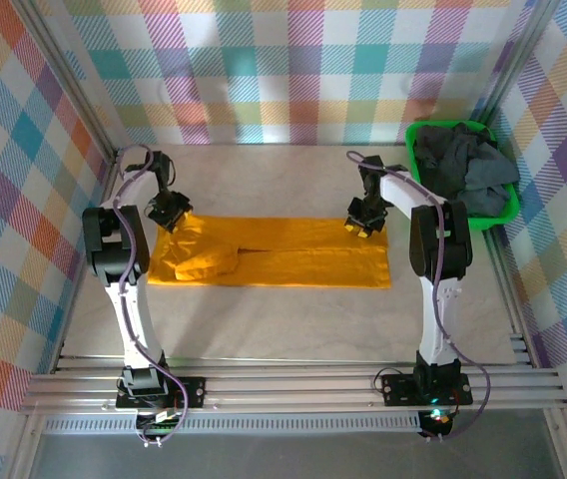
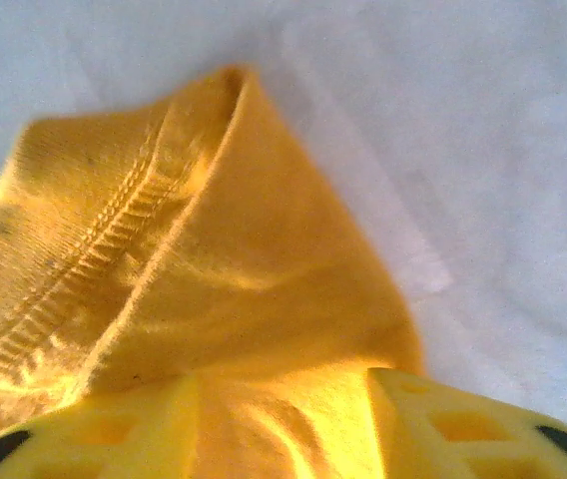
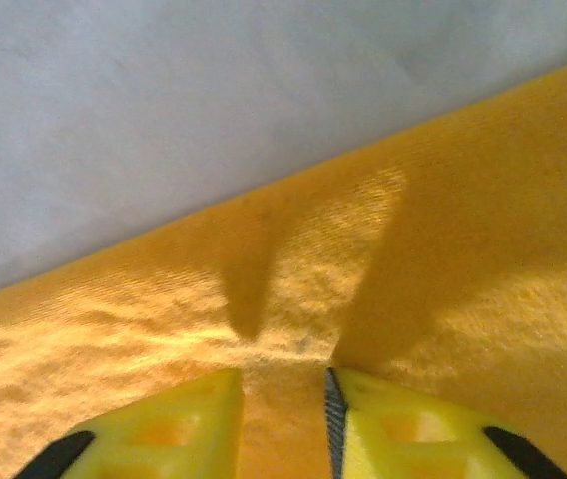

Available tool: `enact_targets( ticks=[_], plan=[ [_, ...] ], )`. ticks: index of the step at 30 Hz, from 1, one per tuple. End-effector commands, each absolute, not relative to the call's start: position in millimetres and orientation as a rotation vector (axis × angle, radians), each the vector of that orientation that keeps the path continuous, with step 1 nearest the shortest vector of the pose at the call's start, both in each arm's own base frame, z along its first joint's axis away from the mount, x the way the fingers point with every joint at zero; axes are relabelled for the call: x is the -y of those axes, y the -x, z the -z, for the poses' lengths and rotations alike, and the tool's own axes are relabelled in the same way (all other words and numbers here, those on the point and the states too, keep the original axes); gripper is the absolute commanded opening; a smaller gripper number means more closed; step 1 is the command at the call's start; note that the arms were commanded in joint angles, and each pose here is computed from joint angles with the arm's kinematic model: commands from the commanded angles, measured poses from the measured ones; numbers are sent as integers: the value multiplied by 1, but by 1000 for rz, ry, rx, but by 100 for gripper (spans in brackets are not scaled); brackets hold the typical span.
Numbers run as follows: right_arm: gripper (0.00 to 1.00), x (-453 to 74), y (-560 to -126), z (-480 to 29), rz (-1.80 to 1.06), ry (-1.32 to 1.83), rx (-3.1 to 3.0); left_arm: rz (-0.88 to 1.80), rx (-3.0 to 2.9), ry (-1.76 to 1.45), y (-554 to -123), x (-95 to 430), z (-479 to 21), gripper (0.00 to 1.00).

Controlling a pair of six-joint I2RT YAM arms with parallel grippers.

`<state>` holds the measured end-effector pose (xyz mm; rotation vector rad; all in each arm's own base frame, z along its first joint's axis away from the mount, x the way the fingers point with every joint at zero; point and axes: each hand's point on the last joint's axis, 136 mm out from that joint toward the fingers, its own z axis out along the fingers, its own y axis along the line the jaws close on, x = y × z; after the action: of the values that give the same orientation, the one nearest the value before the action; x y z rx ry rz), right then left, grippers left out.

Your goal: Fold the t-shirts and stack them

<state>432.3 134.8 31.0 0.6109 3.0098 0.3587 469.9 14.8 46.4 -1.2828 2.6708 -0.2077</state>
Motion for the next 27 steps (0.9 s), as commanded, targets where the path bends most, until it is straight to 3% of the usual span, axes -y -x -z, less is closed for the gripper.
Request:
enact_targets(
  ticks=[1, 6, 13, 20, 27],
  plan=[
    [35, -145, -438, -80, -371, -426, -2908, 57, -2630, 1031, -461, -1, -110, 52],
    [38, -176, -412, -112, -535, -231, -2828, 54, -2666, 977, -393, 24, -117, 46],
    [34, -181, -365, -104, -564, -170, -2874, 290, -2730, 1139, -322, 59, -99, 17],
    [31, -174, -369, -103, -536, -171, -2889, 175, -2805, 1283, -317, 40, -58, 2],
    [30, -173, -366, -102, -536, -199, -2897, 0, -2804, 1259, -337, 2, -42, 2]
  ],
)
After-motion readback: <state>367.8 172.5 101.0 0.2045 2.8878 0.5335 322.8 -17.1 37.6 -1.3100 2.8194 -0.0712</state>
